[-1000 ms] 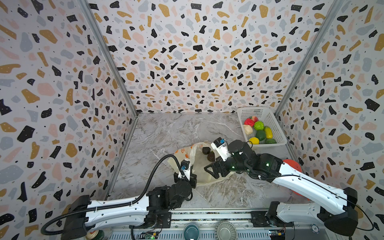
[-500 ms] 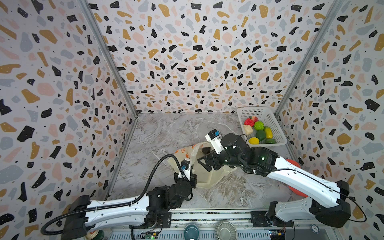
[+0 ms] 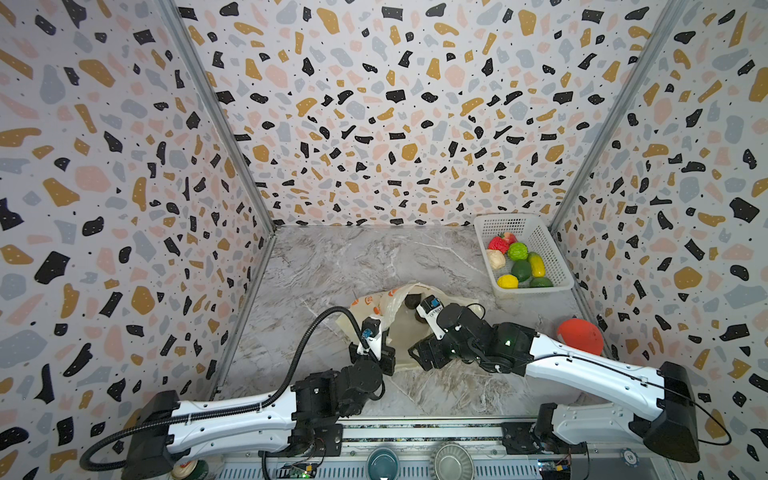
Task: Untie the knot of the plastic bag and take out the fruit
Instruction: 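Move the empty right gripper back over the bag opening, then lower the right gripper into the bag onto the dark purple mangosteen and close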
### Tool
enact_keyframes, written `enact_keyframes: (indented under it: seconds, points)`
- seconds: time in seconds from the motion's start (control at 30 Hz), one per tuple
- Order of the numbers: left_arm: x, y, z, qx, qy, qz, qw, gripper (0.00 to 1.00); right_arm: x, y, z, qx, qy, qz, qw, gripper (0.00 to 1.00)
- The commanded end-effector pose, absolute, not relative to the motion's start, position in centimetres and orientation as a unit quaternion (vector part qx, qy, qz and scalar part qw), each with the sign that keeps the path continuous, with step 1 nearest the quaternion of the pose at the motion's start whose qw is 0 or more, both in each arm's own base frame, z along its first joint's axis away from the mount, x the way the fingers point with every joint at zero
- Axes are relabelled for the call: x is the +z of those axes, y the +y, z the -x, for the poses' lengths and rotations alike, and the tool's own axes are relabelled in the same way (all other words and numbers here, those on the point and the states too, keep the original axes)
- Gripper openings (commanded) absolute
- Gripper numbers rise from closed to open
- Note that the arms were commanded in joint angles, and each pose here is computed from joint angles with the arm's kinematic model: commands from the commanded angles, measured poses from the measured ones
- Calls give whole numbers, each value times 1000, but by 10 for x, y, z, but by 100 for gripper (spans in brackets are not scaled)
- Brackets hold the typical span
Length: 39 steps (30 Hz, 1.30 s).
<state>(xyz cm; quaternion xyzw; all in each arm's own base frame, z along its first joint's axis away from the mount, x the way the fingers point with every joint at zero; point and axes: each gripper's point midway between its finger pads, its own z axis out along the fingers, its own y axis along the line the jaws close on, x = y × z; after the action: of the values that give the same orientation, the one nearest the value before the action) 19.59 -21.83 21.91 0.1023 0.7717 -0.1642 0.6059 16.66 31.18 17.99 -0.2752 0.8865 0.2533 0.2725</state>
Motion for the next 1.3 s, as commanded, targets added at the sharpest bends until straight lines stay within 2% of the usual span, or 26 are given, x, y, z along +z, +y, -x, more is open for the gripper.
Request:
enact_keyframes:
  seconds: [0.0, 0.37, 0.73, 1.0, 1.27]
  points:
    - [241, -225, -195, -196, 758, -90, 615, 0, 188, 320, -181, 257, 873, 266, 318, 82]
    - [240, -227, -193, -203, 757, -93, 613, 0, 122, 337, -204, 236, 897, 267, 262, 78]
    - [236, -227, -190, -213, 758, -98, 609, 0, 100, 357, -262, 272, 902, 192, 273, 77]
    - [210, -235, -182, -218, 774, -130, 580, 0, 99, 309, -305, 177, 923, 98, 329, 80]
    - [191, -244, -177, -220, 782, -148, 564, 0, 98, 283, -331, 166, 919, 45, 354, 86]
